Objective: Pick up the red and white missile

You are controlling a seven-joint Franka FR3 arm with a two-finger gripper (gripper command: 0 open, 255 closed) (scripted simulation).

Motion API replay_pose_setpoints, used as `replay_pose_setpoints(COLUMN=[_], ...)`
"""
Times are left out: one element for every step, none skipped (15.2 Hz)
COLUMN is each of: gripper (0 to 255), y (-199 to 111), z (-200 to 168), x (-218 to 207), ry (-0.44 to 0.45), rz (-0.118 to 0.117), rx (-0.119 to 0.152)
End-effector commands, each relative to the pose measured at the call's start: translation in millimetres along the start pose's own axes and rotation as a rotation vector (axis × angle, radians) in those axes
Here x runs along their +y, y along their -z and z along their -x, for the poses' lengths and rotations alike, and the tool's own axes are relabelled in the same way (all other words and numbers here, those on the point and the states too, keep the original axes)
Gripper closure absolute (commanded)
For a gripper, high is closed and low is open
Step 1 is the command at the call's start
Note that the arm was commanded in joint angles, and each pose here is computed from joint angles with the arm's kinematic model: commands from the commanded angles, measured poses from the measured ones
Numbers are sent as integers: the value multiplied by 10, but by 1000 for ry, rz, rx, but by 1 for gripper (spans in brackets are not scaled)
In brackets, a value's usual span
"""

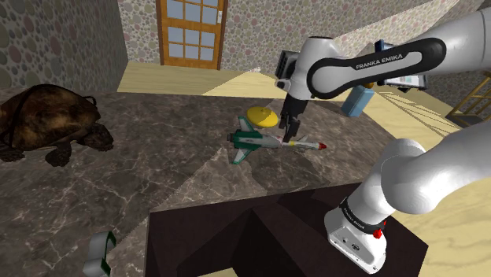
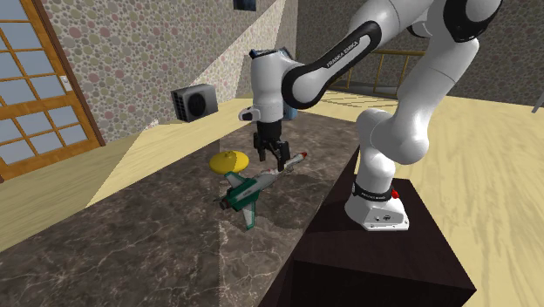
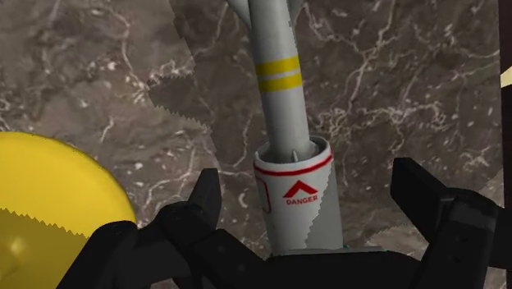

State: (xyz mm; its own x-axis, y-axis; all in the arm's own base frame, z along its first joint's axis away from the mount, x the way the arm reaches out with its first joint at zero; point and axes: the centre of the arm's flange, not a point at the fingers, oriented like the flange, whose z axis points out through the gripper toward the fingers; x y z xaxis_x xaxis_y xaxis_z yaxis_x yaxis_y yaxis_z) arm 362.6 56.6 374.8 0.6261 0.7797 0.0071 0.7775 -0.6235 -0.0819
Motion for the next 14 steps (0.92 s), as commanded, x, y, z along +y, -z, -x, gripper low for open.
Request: replay_pose_setpoints(gripper=[0, 0, 0, 0, 0, 0, 255, 255, 255, 255, 255, 255, 255, 255], y=[-103, -156, -209, -292, -291, -292, -292, -292, -292, -292, -292, -292, -290, -290], z=[10, 10, 11, 11, 12, 11, 8, 7, 5, 5, 5, 5, 5, 5], x=[0, 5, 9, 16, 15, 16, 20, 23, 24, 23, 23, 23, 23, 24], ry=[5, 5, 5, 5, 5, 5, 5, 5, 5, 5, 5, 5, 5, 5], rz=[0, 0, 0, 0, 0, 0, 0, 0, 0, 0, 0, 0, 0, 0], rx=[1, 1, 1, 1, 1, 1, 1, 1, 1, 1, 1, 1, 1, 1])
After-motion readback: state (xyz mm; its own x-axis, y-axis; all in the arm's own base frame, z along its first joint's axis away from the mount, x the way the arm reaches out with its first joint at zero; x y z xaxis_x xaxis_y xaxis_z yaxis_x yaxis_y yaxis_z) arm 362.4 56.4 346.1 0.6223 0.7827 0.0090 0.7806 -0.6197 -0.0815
